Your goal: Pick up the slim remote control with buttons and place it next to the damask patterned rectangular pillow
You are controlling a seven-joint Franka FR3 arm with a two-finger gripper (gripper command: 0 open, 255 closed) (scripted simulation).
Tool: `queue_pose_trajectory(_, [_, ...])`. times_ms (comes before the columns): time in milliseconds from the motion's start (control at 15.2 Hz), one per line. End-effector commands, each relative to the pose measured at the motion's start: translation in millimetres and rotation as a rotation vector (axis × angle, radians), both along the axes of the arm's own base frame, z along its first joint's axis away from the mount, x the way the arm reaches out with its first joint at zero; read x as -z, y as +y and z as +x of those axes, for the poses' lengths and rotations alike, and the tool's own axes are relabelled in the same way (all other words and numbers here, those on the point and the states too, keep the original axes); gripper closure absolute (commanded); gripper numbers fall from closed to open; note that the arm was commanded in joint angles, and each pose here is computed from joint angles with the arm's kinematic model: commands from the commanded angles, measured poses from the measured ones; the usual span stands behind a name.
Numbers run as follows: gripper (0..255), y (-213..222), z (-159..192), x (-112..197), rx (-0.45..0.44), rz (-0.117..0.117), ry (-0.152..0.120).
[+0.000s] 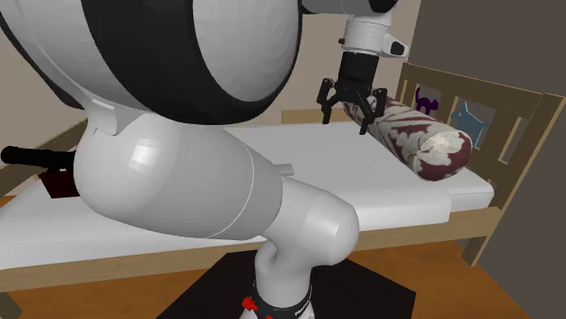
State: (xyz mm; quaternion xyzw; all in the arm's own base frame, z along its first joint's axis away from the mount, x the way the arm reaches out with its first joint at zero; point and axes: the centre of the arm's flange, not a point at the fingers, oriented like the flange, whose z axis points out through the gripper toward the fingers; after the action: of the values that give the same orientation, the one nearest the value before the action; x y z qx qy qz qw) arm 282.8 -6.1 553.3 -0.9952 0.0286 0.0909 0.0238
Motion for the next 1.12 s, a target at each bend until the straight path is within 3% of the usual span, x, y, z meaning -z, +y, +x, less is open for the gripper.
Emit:
queue_pose_trajectory(0, [0, 0, 0, 0, 0.000, 0.000, 0.000])
queue_pose_trajectory(1056, [0, 182, -18, 110, 0.368, -0.078, -0.101])
